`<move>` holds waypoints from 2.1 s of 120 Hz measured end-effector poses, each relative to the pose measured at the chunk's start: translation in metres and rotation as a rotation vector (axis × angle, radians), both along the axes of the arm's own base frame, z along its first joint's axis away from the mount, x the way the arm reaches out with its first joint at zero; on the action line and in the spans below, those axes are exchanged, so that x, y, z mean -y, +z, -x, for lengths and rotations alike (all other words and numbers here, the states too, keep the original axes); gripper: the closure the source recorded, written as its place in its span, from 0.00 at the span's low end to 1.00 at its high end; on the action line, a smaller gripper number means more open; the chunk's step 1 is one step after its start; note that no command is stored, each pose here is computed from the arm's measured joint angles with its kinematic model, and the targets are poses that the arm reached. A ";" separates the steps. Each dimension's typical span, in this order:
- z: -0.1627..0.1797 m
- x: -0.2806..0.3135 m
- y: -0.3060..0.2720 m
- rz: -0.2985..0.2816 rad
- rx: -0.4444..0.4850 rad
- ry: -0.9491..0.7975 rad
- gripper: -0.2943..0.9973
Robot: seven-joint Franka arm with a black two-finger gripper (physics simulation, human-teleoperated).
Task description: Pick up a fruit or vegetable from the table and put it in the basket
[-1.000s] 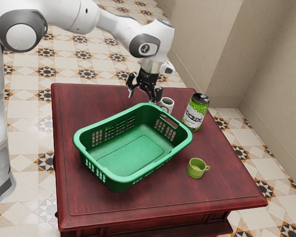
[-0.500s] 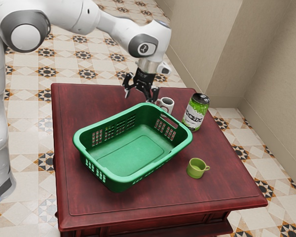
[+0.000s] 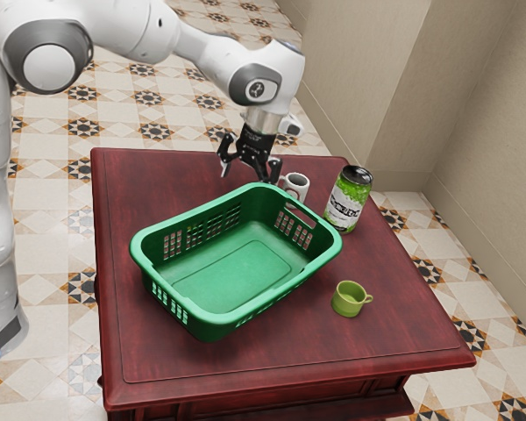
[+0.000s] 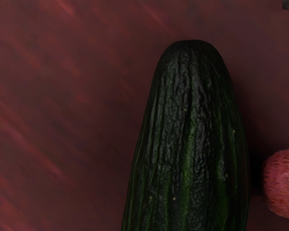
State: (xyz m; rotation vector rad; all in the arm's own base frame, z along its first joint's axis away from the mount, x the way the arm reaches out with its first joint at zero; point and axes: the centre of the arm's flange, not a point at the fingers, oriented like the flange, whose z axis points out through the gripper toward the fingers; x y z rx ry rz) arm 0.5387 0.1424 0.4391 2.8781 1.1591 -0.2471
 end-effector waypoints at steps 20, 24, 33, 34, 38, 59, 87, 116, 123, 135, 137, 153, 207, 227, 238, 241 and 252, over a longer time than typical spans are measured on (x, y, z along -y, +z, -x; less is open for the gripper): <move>0.000 0.000 -0.002 0.001 -0.004 0.000 0.23; 0.000 0.000 -0.003 0.001 -0.005 0.000 0.23; -0.001 0.000 -0.004 0.003 -0.007 0.001 0.23; -0.001 0.000 -0.004 0.004 -0.007 0.002 0.23; -0.001 0.000 -0.004 0.005 -0.007 0.002 0.23; -0.001 0.000 -0.006 0.009 -0.009 0.004 0.23; -0.001 0.000 -0.008 0.012 -0.013 0.006 0.23; -0.001 0.000 -0.012 0.016 -0.019 0.008 0.23; -0.002 0.000 -0.013 0.018 -0.020 0.008 0.23; -0.002 0.000 -0.013 0.019 -0.020 0.009 0.23; -0.002 0.000 -0.014 0.020 -0.021 0.009 0.23; -0.002 0.000 -0.015 0.022 -0.023 0.010 0.23; -0.002 0.001 -0.020 0.035 -0.029 0.016 0.23; -0.002 0.002 -0.022 0.039 -0.032 0.019 0.31; -0.001 0.000 -0.022 0.044 -0.032 0.025 0.41; 0.000 0.000 -0.023 0.046 -0.034 0.028 0.44; 0.001 -0.001 -0.025 0.051 -0.036 0.034 0.54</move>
